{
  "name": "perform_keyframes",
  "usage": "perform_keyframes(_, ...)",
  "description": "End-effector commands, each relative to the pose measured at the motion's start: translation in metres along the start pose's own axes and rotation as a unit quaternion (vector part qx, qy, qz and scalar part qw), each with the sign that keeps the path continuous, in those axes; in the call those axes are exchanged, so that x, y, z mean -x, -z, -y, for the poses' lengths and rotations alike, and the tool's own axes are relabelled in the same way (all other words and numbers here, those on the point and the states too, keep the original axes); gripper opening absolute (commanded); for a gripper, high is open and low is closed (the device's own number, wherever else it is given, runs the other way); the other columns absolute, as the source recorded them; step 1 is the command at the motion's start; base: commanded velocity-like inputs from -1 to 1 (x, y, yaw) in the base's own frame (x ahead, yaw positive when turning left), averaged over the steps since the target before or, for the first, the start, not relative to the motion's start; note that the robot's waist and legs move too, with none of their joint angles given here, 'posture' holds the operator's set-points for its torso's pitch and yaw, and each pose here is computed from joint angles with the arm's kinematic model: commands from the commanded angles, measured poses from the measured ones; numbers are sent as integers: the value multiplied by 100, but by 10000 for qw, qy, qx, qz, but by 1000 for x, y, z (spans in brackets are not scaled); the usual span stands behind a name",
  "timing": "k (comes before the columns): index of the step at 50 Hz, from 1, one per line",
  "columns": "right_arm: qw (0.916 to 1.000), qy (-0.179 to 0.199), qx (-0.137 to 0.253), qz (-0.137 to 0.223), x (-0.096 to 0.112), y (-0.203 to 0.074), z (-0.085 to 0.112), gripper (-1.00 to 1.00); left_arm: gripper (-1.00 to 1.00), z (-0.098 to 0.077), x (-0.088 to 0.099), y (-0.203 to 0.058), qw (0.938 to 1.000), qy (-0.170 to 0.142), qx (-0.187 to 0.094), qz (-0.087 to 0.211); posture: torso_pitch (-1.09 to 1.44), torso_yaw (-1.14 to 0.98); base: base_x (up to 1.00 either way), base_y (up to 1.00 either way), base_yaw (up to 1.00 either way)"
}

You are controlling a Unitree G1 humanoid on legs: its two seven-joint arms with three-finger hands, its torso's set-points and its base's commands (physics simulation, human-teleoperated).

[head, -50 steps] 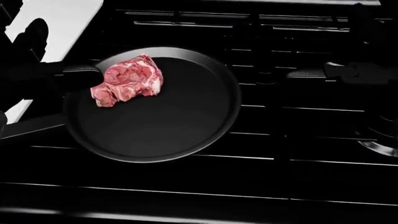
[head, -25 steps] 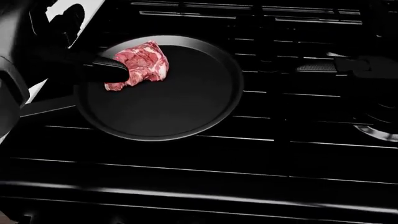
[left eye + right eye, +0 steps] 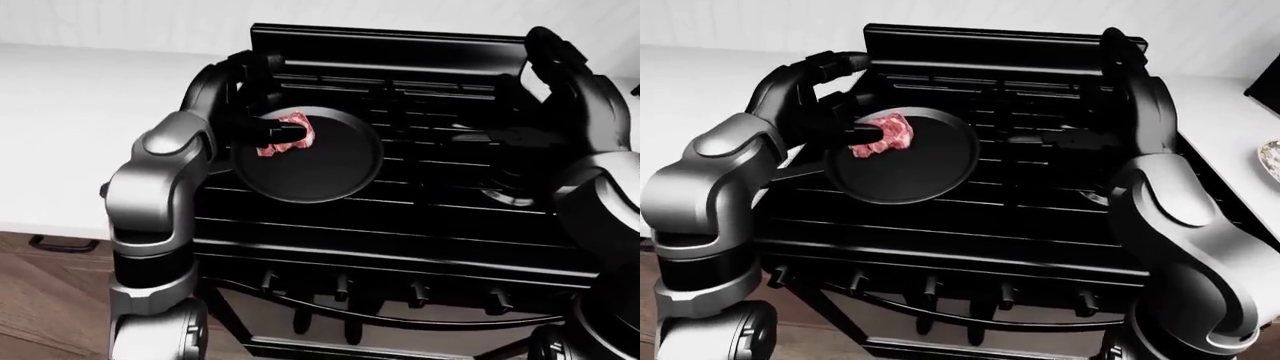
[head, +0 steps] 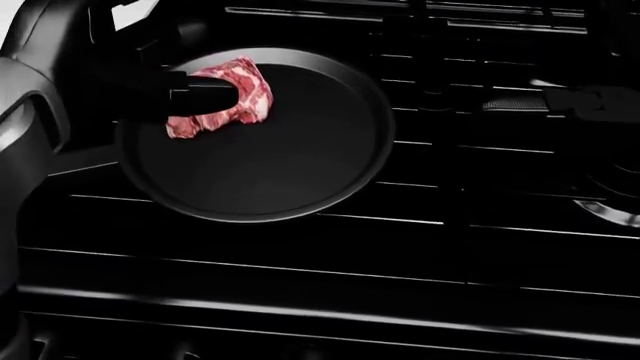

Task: Pick the steak from the pan and place it on the plate.

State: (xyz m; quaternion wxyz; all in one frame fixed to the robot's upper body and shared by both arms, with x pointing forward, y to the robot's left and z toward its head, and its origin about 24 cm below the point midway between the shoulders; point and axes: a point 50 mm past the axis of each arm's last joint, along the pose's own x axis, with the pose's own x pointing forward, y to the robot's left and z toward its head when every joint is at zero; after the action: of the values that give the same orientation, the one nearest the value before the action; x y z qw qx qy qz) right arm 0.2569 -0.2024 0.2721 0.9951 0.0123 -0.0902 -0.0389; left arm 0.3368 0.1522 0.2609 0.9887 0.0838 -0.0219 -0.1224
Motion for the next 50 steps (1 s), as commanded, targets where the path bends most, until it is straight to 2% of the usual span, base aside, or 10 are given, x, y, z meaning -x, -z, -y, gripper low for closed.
perform_keyframes(1, 9993, 24, -18, 379, 2, -13, 0, 100, 55, -3, 3, -20, 9987, -59, -167, 476, 0, 0, 0, 0, 0)
perform_keyframes(13, 9992, 23, -18, 394, 2, -14, 2, 100, 69, -4, -1, -18, 9979, 56, -506, 411, 0, 0, 0, 0, 0)
perform_keyframes(27, 9991, 39, -21, 413, 3, -16, 3, 100, 62, -5, 2, -20, 9965, 198, -749, 309, 0, 0, 0, 0, 0)
perform_keyframes(50, 9989, 54, -30, 459, 4, -21, 4, 100, 58, 3, -1, 0, 9926, 437, -1134, 76, 0, 0, 0, 0, 0)
